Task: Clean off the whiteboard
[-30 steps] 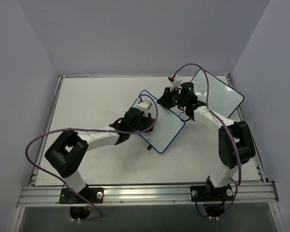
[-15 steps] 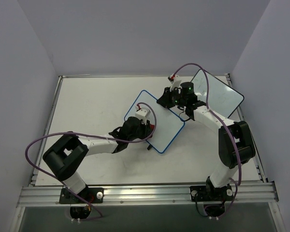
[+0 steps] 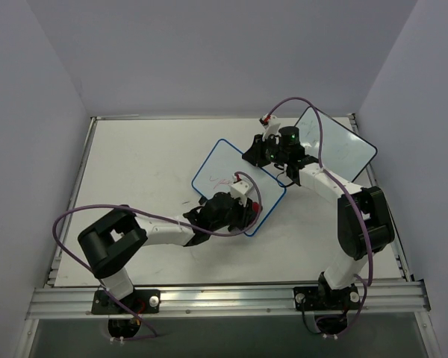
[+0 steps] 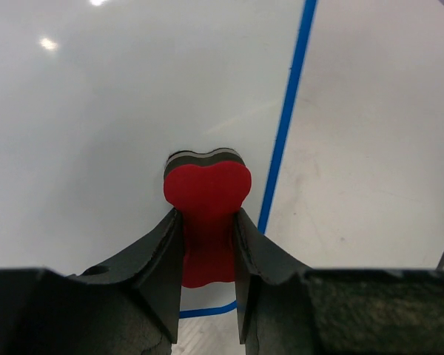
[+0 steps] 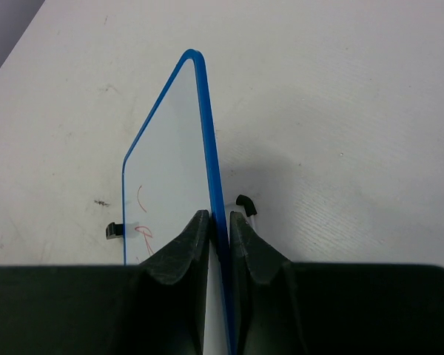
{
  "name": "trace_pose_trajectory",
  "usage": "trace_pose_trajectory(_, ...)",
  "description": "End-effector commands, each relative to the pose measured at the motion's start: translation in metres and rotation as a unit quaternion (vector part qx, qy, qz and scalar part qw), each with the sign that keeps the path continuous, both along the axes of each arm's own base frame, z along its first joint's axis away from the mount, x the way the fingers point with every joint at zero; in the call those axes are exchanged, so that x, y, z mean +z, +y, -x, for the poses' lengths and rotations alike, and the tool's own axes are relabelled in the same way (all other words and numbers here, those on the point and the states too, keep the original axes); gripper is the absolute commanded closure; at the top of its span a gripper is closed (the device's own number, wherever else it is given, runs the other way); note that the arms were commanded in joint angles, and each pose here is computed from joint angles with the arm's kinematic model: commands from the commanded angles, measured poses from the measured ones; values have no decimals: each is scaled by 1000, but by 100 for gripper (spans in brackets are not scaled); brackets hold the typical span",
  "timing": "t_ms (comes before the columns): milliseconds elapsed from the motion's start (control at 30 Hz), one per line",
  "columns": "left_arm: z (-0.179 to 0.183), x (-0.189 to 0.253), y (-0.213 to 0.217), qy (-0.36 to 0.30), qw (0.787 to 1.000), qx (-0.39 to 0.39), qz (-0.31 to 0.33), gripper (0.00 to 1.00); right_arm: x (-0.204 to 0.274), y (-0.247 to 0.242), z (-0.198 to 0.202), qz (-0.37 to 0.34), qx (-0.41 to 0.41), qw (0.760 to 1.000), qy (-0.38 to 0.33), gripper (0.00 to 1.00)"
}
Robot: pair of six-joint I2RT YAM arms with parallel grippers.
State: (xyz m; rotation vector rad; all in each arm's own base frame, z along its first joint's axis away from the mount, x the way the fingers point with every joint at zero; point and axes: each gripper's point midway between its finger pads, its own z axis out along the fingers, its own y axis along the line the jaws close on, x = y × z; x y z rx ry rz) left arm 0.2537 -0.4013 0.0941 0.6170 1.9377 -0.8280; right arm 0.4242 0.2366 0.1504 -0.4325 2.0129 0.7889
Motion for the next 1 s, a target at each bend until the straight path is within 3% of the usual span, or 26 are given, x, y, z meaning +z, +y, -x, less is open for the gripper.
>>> trace_pose_trajectory(0, 13, -23, -12, 20, 999, -35, -24, 98, -22, 21, 26, 6, 41, 998, 54, 100)
trace_pose_trajectory(300, -14, -30, 23, 18, 997, 40, -56, 98, -22, 22, 26, 6, 43, 998, 53, 100)
trace_pose_trajectory(533, -49, -35, 71, 28, 992, 111, -48, 98, -23, 23, 27, 5, 44, 998, 54, 100)
trace_pose_trajectory(967, -79, -56, 126, 59, 981, 185, -28, 98, -24, 24, 27, 8, 45, 997, 55, 100)
